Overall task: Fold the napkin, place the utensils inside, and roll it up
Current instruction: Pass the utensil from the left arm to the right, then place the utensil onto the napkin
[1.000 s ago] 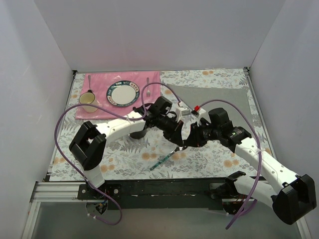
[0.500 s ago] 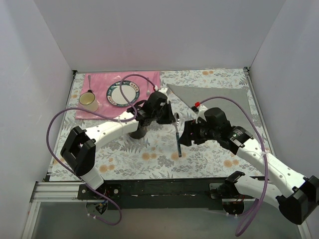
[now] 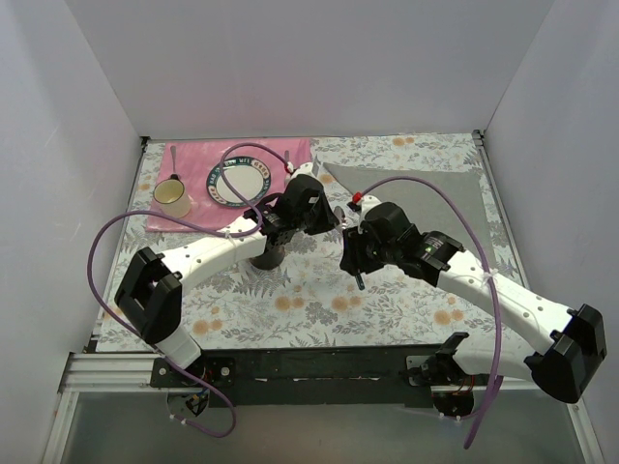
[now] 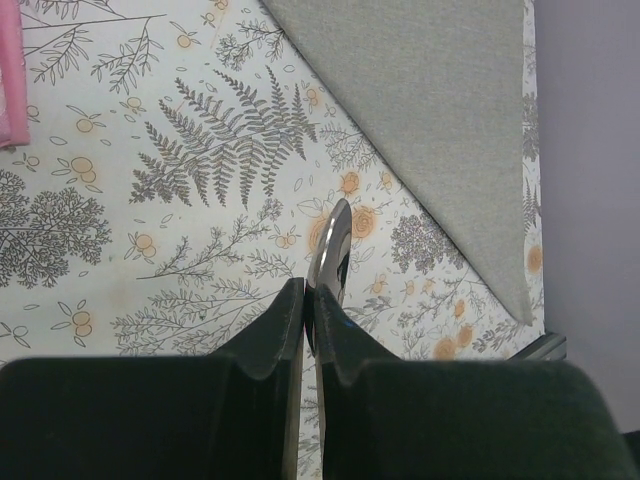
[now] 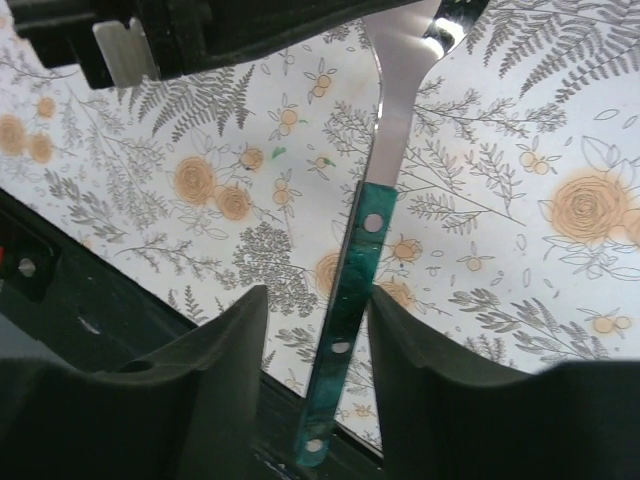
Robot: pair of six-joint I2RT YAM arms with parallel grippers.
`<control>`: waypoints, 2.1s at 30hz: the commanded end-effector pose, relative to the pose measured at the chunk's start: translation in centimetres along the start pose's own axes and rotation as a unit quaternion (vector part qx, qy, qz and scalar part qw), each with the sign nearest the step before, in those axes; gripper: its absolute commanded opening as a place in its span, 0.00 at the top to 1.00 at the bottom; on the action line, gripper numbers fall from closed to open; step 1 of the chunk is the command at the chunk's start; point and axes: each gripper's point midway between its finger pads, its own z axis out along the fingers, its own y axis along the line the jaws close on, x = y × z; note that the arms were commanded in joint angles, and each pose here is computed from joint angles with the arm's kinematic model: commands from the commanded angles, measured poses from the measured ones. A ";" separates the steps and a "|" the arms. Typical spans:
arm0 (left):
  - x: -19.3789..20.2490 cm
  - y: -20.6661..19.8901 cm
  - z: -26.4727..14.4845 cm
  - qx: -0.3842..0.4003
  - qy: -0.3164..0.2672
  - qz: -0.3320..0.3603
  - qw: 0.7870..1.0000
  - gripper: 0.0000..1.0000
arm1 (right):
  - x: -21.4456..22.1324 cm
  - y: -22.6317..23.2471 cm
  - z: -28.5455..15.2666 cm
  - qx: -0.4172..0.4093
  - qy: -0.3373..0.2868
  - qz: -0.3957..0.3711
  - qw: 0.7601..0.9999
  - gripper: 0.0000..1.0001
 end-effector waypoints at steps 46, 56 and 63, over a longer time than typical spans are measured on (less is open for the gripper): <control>-4.0 -1.2 -20.1 0.207 -0.095 0.024 0.973 0.13 | -8.5 -25.8 1.0 0.119 0.031 -0.337 0.933 0.99; -3.9 -0.2 -20.6 0.187 -0.107 0.045 0.976 0.12 | -6.4 -29.5 3.1 0.128 0.067 -0.313 0.939 0.99; -3.6 0.1 -20.1 0.182 -0.097 0.049 0.977 0.12 | -4.3 -30.2 4.1 0.122 0.075 -0.312 0.939 0.99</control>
